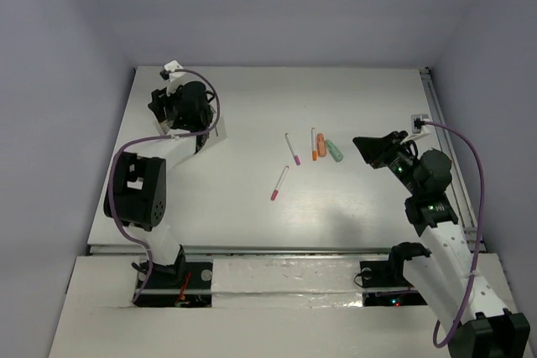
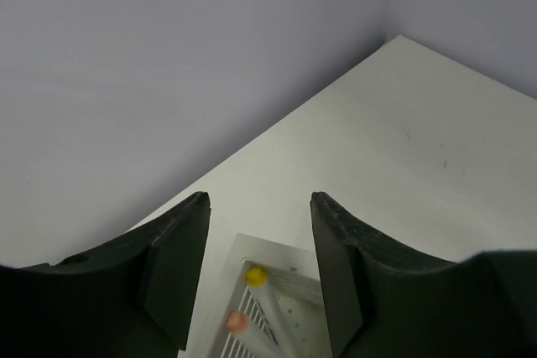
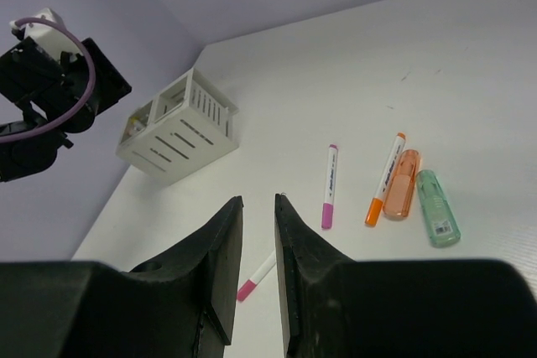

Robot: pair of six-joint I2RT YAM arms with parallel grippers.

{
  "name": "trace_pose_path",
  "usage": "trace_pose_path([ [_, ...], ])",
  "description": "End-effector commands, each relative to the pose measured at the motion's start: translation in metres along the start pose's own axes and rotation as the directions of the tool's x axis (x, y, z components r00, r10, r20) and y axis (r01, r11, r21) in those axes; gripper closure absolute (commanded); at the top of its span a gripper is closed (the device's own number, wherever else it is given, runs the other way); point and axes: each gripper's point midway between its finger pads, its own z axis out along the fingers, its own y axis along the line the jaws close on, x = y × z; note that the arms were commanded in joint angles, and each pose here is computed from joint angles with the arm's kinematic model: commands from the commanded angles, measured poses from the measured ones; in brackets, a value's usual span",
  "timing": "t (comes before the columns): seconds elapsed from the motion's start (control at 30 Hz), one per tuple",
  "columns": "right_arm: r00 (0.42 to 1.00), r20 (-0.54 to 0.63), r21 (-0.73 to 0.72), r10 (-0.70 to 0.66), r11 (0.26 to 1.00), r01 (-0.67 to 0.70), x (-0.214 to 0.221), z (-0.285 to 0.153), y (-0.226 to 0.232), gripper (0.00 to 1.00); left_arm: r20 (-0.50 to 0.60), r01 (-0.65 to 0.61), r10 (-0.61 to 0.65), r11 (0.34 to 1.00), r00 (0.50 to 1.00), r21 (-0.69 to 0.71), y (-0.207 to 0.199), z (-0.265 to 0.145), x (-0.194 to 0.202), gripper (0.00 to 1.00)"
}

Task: Sort the stationery into containers
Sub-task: Place the pen in the storage box, then pick up the pen from the center of the board.

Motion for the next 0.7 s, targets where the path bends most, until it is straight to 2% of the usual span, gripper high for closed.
trace_pose_path([
  [0.0,0.998,0.051,-0.044,-0.030,0.999,0.032,-0.014,-0.002,0.012,0.72,0.053,0.147,-0.149,0.988,0.987,0.040,0.011,-0.022,-0.049,0.51],
  [0.03,0.998,0.054,-0.045,-0.031,0.998,0.034,-0.015,-0.002,0.012,0.72,0.057,0.164,-0.168,0.984,0.984,0.069,0.009,-0.030,-0.056,0.54],
  [0.07,0.998,0.051,-0.044,-0.032,0.998,0.034,-0.014,-0.002,0.012,0.73,0.055,0.198,-0.208,0.969,0.977,0.148,-0.002,-0.052,-0.071,0.65],
  [0.1,0.998,0.052,-0.042,-0.032,0.999,0.034,-0.015,-0.002,0.012,0.73,0.051,0.198,-0.212,0.960,0.976,0.197,-0.010,-0.066,-0.077,0.65],
  [0.13,0.998,0.051,-0.042,-0.031,0.999,0.033,-0.015,-0.002,0.012,0.74,0.051,0.203,-0.222,0.948,0.974,0.247,-0.017,-0.082,-0.085,0.77],
  [0.17,0.998,0.053,-0.041,-0.032,0.999,0.034,-0.015,-0.002,0.012,0.77,0.041,0.186,-0.210,0.929,0.977,0.319,-0.029,-0.101,-0.089,0.85],
  [0.2,0.998,0.056,-0.039,-0.034,0.999,0.036,-0.016,-0.002,0.012,0.80,0.002,0.236,-0.262,0.874,0.965,0.425,-0.046,-0.138,-0.098,0.93],
  [0.23,0.998,0.054,-0.029,-0.031,0.999,0.033,-0.016,-0.002,0.010,0.93,-0.028,0.244,-0.265,0.836,0.964,0.491,-0.057,-0.158,-0.099,1.00],
  [0.27,0.998,0.060,-0.004,-0.029,1.000,0.030,-0.017,-0.002,0.006,1.00,-0.073,0.213,-0.213,0.766,0.974,0.607,-0.076,-0.184,-0.097,1.00],
  [0.33,0.998,0.061,0.018,-0.034,0.999,0.033,-0.018,-0.003,0.003,1.00,-0.204,0.278,-0.189,0.646,0.961,0.711,-0.103,-0.230,-0.084,1.00],
  [0.37,0.997,0.069,0.028,-0.035,0.999,0.033,-0.019,-0.003,0.001,1.00,-0.260,0.268,-0.093,0.543,0.961,0.796,-0.118,-0.259,-0.072,1.00],
  [0.43,0.997,0.071,0.050,-0.031,0.998,0.027,-0.019,-0.004,-0.002,1.00,-0.360,0.325,-0.006,0.447,0.933,0.833,-0.134,-0.296,-0.047,1.00],
  [0.47,0.997,0.078,0.071,-0.031,0.997,0.025,-0.021,-0.004,-0.006,1.00,-0.387,0.336,0.073,0.366,0.919,0.868,-0.138,-0.320,-0.028,1.00],
  [0.57,0.997,0.066,0.072,-0.028,0.997,0.023,-0.019,-0.003,-0.006,1.00,-0.428,0.367,0.169,0.301,0.888,0.880,-0.135,-0.350,0.018,1.00],
  [0.67,0.999,0.050,0.057,-0.022,0.998,0.019,-0.016,-0.001,-0.005,0.96,-0.432,0.341,0.268,0.326,0.861,0.882,-0.129,-0.356,0.064,1.00],
])
